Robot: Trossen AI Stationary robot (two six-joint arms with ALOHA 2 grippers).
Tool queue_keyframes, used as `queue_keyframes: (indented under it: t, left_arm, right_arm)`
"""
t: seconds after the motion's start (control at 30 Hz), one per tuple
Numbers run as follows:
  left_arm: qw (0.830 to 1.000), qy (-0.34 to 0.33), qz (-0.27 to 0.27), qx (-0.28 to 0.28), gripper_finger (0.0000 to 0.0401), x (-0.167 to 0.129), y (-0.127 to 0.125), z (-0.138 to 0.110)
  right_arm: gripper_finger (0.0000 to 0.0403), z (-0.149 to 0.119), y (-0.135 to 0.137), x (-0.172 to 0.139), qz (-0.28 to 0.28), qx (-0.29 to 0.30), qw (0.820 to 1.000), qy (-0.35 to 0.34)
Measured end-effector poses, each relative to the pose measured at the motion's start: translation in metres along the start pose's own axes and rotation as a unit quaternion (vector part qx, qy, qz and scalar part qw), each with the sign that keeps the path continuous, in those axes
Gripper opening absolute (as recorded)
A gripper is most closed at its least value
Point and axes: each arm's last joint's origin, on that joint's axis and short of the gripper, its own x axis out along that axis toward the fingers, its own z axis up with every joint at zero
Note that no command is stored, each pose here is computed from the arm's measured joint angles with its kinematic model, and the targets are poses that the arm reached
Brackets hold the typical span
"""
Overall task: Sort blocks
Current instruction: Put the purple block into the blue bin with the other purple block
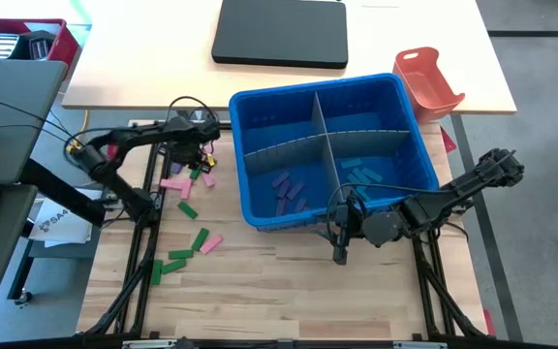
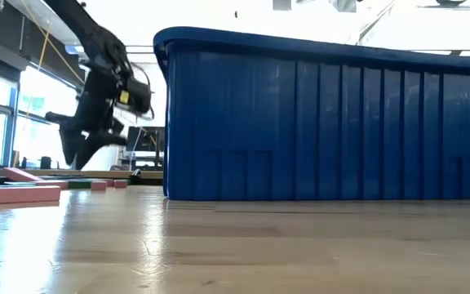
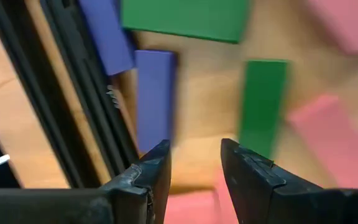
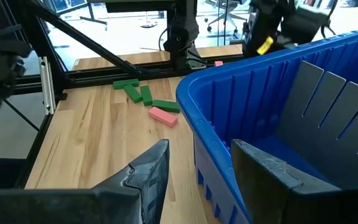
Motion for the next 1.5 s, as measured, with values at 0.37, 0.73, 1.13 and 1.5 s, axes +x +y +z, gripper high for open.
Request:
queue_keyframes:
  t: [0.37, 0.73, 1.13, 1.5]
  left_arm:
    - [0.993, 0.027, 0.110, 0.014, 0.0054, 0.033, 0.000, 0.013]
    - [0.997, 0.006, 0.080, 0.017, 0.0004, 0.034, -0.006, 0.018]
    - [0.997, 0.006, 0.043, 0.068, 0.0001, 0.019, -0.034, -0.001]
    - [0.994, -0.009, -0.001, 0.105, 0.0068, 0.002, -0.027, -0.006]
  right_arm:
    - [0.0169, 0.000, 0.000, 0.000, 0.000, 0.000, 1.000, 0.000]
    - [0.0169, -0.001, 0.000, 0.000, -0.001, 0.006, 1.000, 0.003]
    - [0.0169, -0.001, 0.000, 0.000, -0.001, 0.005, 1.000, 0.006]
    - [0.0169, -0.001, 0.000, 0.000, -0.002, 0.005, 1.000, 0.006]
